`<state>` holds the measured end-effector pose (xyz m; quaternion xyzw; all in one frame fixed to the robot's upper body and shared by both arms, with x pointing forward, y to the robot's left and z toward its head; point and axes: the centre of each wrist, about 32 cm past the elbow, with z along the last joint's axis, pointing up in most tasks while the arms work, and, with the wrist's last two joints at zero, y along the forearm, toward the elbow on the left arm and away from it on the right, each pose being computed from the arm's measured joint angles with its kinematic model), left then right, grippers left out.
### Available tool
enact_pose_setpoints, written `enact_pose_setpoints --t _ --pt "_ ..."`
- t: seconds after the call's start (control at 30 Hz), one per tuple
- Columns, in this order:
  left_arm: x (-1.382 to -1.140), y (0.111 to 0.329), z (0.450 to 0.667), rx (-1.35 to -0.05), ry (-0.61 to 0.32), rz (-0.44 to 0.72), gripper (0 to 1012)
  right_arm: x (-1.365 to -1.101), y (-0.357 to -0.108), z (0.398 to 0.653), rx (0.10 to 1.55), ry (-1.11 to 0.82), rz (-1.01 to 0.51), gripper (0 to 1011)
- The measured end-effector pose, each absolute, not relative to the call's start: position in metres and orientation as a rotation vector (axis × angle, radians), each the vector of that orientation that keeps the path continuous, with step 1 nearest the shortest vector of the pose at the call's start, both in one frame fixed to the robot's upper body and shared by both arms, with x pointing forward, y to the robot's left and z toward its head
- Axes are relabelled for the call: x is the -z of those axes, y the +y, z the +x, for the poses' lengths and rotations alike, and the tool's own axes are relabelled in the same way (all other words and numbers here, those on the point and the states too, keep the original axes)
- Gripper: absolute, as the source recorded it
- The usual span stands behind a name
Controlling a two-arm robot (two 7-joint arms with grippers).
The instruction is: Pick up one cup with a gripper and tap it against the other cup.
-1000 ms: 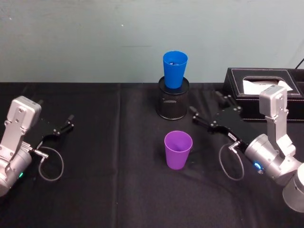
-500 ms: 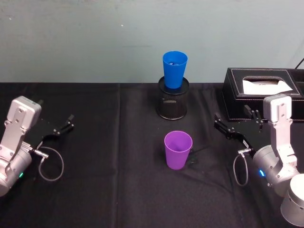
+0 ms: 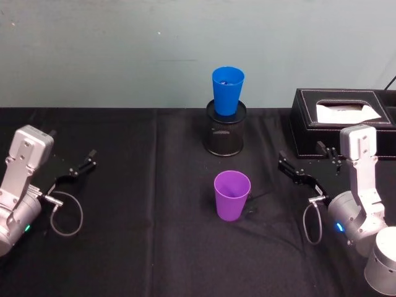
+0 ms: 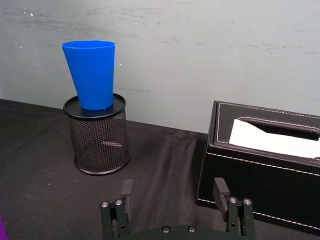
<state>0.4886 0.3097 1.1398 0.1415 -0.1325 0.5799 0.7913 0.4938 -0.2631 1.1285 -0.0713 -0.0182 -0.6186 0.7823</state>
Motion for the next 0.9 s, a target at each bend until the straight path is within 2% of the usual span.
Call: enact_pose_setpoints --t 0.9 --pt "-1.1398 0.3097 0.4886 -1.248 -0.285 0.305 1000 -1.129 -0.2633 0.4936 1.334 -0.045 -0.149 1003"
